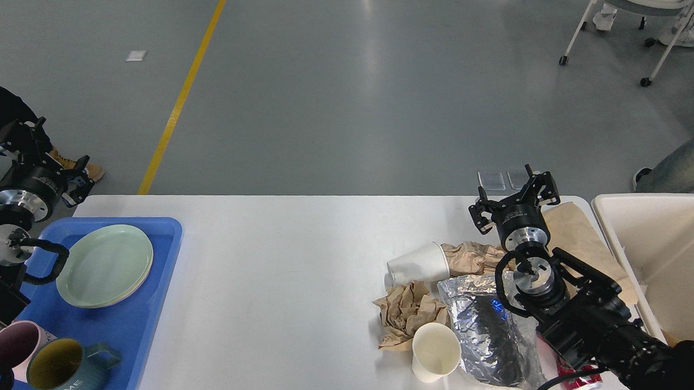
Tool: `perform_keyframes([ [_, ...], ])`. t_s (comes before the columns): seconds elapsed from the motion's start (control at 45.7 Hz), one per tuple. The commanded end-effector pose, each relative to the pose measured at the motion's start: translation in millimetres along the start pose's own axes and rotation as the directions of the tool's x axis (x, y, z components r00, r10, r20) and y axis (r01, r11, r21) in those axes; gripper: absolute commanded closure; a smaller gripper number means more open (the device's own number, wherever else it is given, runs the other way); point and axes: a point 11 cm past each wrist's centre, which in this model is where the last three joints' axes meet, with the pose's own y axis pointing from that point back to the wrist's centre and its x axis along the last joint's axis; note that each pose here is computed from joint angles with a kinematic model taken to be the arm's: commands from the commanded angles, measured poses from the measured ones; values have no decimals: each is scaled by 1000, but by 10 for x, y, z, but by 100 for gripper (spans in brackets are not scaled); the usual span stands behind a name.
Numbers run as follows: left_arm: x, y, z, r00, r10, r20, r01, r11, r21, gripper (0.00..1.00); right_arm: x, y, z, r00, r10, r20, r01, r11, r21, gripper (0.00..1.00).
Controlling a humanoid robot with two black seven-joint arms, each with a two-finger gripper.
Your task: Tidy desktop
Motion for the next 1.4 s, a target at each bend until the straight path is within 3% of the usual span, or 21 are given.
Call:
perform_keyframes([
  [0.0,-44,-32,99,1000,-8,-9,7,1000,-23,4,0,0,0,1000,0,0,0,1000,0,0],
  [0.525,-110,-78,241,1000,-19,-5,18,999,-47,4,0,0,0,1000,0,0,0,1000,0,0],
  [0.898,-398,-122,-135,996,-74,-46,74,997,-4,4,0,0,0,1000,0,0,0,1000,0,0],
  [1.248,-364,31,-369,998,-53,-41,43,977,-207,4,0,0,0,1000,0,0,0,1000,0,0],
  [1.379,-385,42,-410,998,-51,-42,40,974,-221,4,0,0,0,1000,0,0,0,1000,0,0],
])
